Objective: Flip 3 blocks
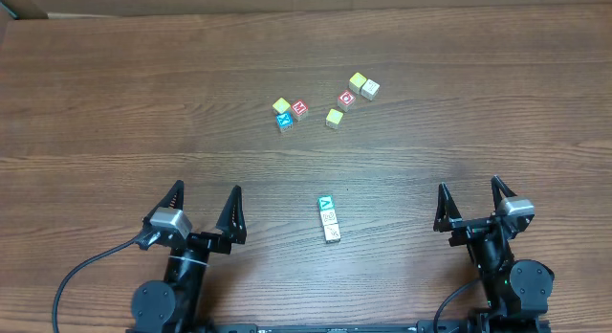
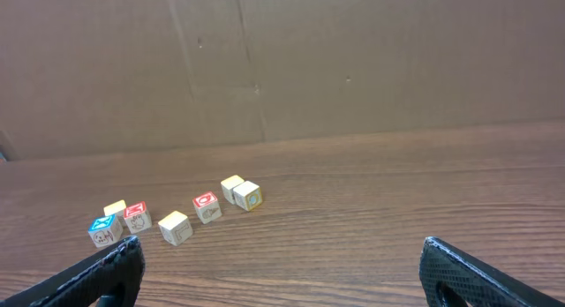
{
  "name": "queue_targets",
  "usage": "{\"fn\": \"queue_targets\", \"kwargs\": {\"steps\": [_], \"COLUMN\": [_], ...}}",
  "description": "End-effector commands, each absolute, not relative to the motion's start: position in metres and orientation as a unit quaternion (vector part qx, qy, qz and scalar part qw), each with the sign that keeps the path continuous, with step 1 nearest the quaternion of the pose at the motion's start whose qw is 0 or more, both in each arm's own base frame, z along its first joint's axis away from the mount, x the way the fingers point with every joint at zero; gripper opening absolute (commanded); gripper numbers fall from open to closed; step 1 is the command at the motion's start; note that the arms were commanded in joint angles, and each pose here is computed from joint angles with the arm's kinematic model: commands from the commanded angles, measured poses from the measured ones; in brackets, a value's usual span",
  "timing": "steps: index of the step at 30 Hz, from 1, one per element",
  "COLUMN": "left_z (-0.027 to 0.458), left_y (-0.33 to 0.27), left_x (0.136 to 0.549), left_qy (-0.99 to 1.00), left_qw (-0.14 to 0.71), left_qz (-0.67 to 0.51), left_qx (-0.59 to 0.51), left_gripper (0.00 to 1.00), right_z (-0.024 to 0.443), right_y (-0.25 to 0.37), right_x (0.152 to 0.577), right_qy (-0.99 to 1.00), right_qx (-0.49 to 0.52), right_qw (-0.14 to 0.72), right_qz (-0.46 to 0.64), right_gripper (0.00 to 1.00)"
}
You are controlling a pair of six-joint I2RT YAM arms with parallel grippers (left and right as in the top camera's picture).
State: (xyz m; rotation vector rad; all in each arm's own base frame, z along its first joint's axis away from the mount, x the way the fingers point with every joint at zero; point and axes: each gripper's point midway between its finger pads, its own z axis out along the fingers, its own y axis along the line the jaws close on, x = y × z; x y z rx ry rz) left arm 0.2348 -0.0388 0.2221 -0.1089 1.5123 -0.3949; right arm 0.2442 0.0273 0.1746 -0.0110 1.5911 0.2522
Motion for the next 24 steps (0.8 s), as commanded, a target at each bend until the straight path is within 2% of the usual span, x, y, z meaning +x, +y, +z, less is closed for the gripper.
{"fn": "queue_targets", "kwargs": {"steps": [1,10,24], "left_z": [0.201,0.154,0.156], "left_y": [-0.033,-0.034,-0.035], "left_x": [0.24,0.244,0.244], "left_qy": [0.684,0.731,0.732], "left_qw": [0.702,0.657,0.665], "left_qz": [-0.182,-0.166,-0.14], "left_qx": [-0.082,-0.083,-0.046], "left_gripper": [1.0,1.0,1.0], "right_z": [0.173,0.173,0.173], "right_y": [0.026,0.026,0.026], "right_x": [0.244,0.244,0.244], "right_qy": [0.711,0.711,0.711], "right_qx": [-0.003,-0.003,-0.003], "right_qw": [0.695,0.695,0.695], "right_qz": [0.111,0.111,0.111], "right_gripper": [1.0,1.0,1.0]}}
